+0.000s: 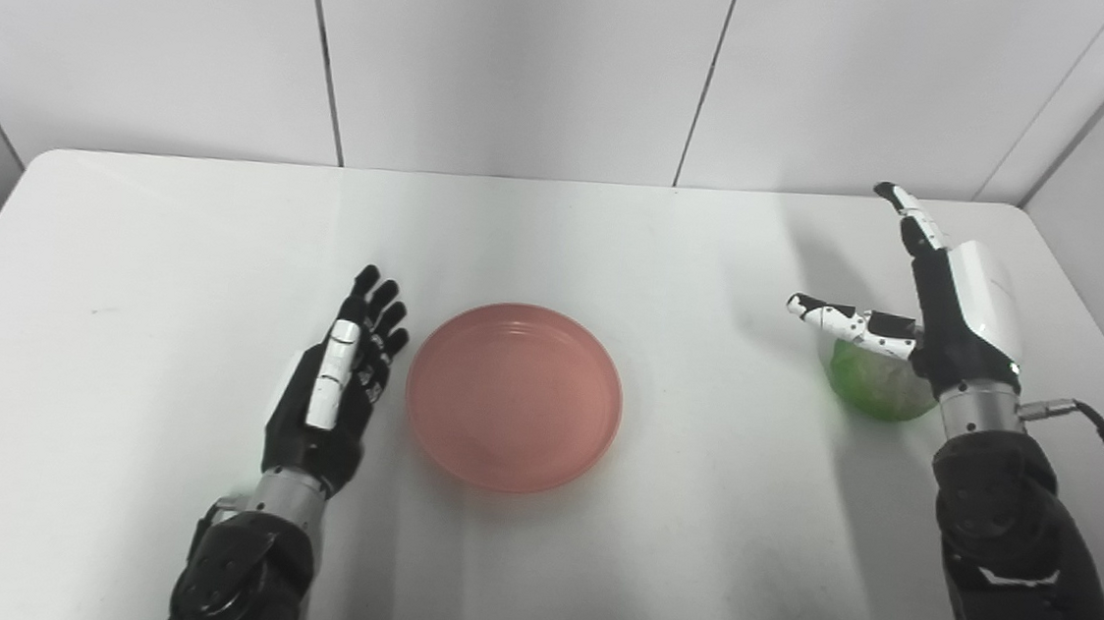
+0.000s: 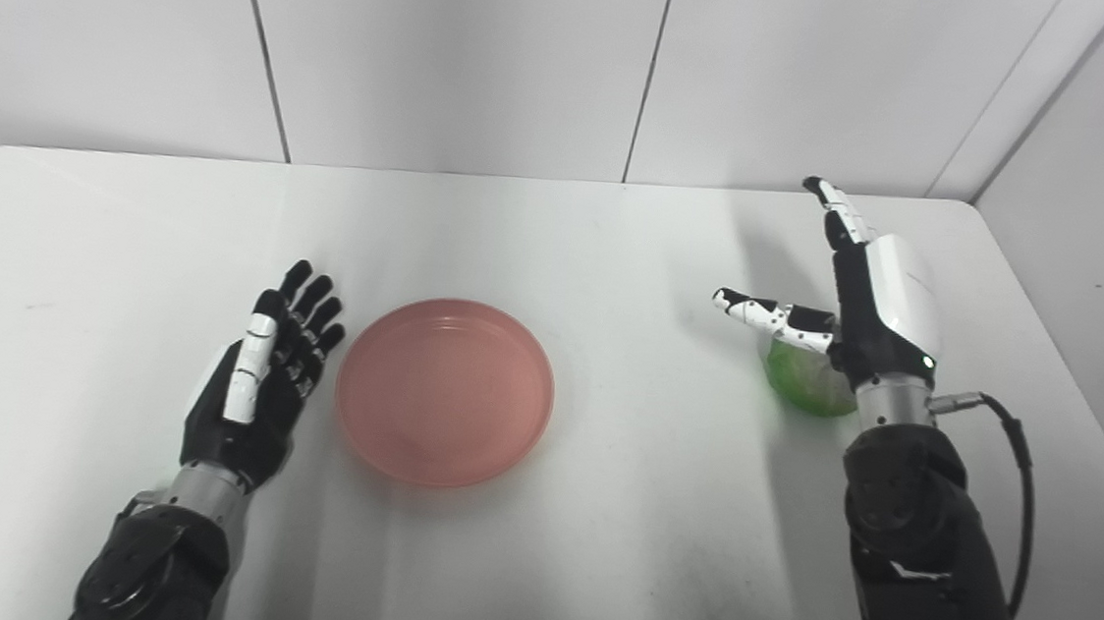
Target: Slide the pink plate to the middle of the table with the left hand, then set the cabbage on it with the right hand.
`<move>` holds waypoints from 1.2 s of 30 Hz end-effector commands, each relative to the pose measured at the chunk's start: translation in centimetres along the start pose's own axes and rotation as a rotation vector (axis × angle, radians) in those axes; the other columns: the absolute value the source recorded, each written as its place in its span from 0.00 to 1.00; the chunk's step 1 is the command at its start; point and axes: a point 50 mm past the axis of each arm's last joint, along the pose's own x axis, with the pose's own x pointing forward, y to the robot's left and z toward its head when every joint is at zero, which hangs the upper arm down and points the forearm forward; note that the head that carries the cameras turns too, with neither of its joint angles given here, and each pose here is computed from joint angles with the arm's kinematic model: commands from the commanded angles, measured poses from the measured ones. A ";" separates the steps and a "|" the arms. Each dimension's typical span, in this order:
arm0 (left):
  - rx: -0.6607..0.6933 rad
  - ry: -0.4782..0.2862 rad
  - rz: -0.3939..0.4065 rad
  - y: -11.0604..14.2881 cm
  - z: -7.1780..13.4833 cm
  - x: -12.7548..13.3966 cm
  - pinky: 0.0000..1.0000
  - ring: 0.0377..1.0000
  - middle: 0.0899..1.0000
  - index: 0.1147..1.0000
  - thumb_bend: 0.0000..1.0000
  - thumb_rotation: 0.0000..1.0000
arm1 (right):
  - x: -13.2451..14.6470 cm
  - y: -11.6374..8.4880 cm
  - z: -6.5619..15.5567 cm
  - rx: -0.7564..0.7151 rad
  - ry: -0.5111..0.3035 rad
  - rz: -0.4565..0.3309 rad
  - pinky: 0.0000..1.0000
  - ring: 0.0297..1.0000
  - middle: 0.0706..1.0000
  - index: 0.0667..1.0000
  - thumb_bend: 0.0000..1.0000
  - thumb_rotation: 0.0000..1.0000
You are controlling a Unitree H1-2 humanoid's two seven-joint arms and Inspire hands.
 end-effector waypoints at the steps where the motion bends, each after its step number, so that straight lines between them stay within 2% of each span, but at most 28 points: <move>1: 0.024 -0.067 -0.027 0.2 1.0 0.5 1.00 1.00 1.00 0.98 0.75 0.82 | 1.1 -2.8 1.2 -0.100 -0.034 -0.067 0.97 0.97 0.95 0.90 0.90 0.43; 5: 0.025 -0.079 -0.033 0.8 0.9 0.3 1.00 0.99 0.99 0.96 0.73 0.81 | 1.2 -3.5 1.3 -0.208 0.006 -0.035 1.00 0.97 0.98 0.92 0.93 0.43; 13: 0.060 -0.104 -0.053 0.8 0.8 0.2 0.99 0.98 0.98 0.95 0.74 0.79 | 0.9 -4.4 1.0 -0.251 0.123 0.047 1.00 1.00 1.00 0.95 0.95 0.37; 16: 0.058 -0.106 -0.052 0.8 0.7 0.2 0.99 0.98 0.98 0.95 0.74 0.78 | 0.9 -4.6 0.9 -0.247 0.165 0.055 0.96 0.99 1.00 0.95 0.96 0.32; 22: 0.059 -0.102 -0.054 0.7 0.7 0.2 0.99 0.98 0.98 0.96 0.74 0.79 | 1.0 -4.7 0.6 -0.238 0.218 0.087 0.88 0.98 1.00 0.96 0.95 0.28; 32: 0.058 -0.101 -0.053 0.7 0.6 0.3 0.99 0.97 0.98 0.95 0.75 0.81 | 1.3 -4.2 -0.1 -0.228 0.269 0.161 0.76 0.93 0.99 0.94 0.95 0.25; 36: 0.061 -0.099 -0.057 0.6 0.6 0.4 1.00 0.98 0.98 0.95 0.75 0.81 | 1.6 -3.6 -0.8 -0.226 0.282 0.184 0.74 0.91 0.97 0.93 0.95 0.26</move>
